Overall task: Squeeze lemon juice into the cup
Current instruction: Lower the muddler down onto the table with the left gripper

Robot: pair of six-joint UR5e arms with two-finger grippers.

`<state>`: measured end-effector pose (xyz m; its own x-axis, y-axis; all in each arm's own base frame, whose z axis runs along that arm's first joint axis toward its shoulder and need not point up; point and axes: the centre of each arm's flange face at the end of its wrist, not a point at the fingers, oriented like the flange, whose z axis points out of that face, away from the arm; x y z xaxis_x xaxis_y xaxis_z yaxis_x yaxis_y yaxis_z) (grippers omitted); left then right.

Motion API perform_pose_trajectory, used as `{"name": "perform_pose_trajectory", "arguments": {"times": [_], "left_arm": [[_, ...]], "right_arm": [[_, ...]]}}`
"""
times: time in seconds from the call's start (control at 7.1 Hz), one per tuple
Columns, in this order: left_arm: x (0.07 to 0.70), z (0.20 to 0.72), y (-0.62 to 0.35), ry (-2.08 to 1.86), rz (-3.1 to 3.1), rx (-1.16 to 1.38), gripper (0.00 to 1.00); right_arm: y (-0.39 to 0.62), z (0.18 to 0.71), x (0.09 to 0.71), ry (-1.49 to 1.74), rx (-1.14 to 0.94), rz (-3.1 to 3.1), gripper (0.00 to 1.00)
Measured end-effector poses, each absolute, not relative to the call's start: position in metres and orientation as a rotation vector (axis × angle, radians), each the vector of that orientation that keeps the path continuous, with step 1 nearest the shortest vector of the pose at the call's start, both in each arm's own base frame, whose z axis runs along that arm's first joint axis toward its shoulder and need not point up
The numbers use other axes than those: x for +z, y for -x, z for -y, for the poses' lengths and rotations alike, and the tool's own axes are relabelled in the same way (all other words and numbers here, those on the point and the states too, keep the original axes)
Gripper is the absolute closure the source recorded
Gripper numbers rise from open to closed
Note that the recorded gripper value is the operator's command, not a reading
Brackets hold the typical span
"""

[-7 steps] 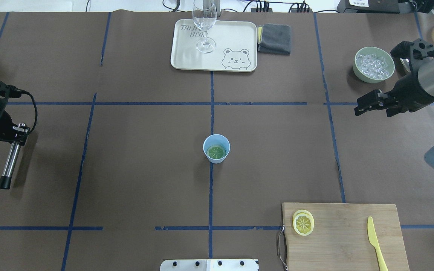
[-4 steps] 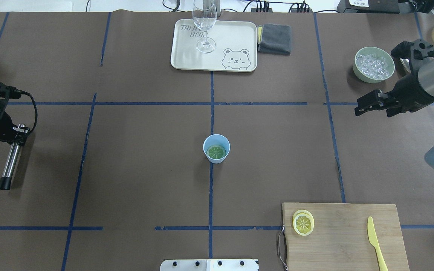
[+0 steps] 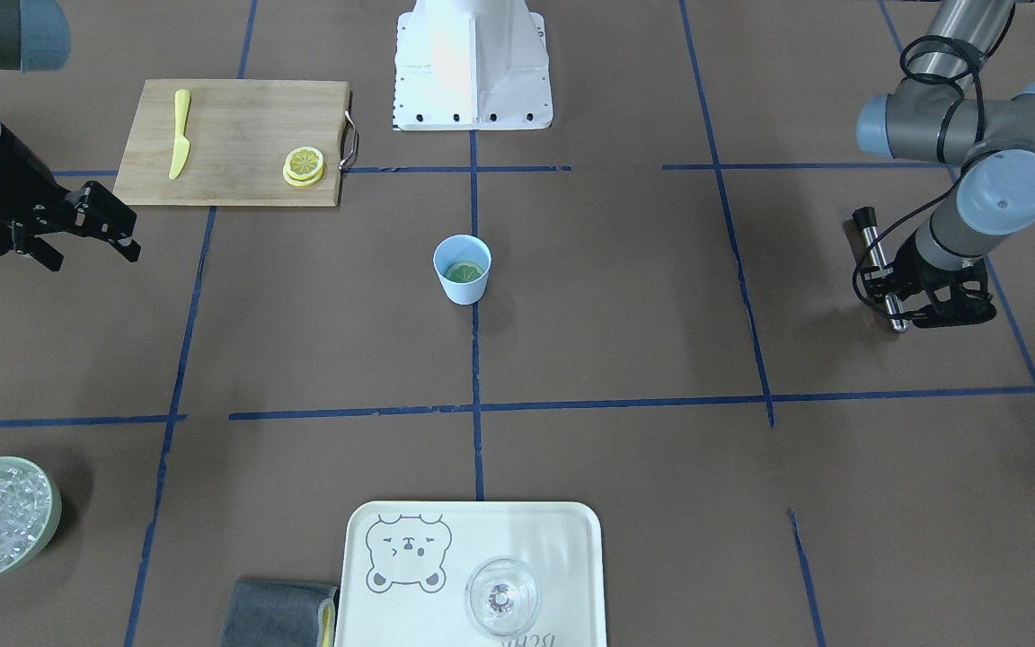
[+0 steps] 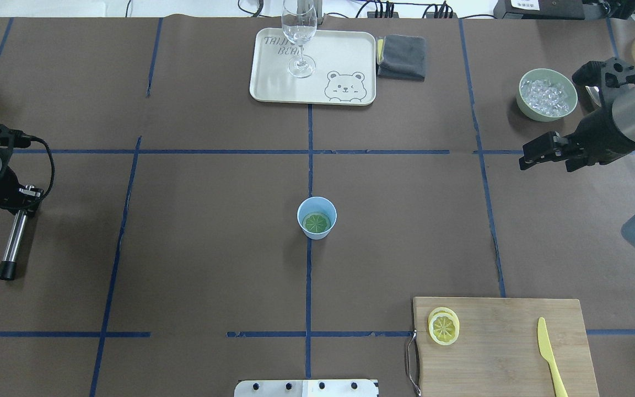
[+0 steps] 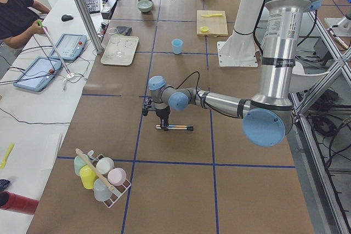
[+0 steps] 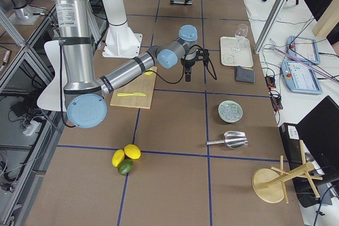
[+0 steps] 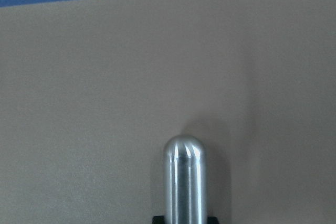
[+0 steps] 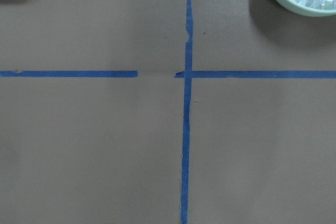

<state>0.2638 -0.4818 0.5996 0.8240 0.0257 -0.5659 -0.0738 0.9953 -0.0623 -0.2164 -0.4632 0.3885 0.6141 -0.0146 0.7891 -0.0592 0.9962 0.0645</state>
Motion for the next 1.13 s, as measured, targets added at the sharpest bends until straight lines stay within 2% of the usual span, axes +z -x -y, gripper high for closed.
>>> {"name": "perform_pose_trajectory", "arguments": {"times": [0.56,0.84,1.13], "left_arm": [[0.603,0.483,-0.265,0.083,-0.599,0.058,0.88],[0.603,0.484,-0.266,0.085,-0.597,0.061,0.01],[0.592,0.485,-0.267,0.070,-0.610,0.067,0.00]], "right_arm": [[0.217,0.464,0.388,-0.089,0.021,0.909,0.00],[0.218,0.463,0.388,-0.089,0.019,0.910,0.00],[0.220,0.464,0.382,-0.095,0.016,0.918,0.00]]}}
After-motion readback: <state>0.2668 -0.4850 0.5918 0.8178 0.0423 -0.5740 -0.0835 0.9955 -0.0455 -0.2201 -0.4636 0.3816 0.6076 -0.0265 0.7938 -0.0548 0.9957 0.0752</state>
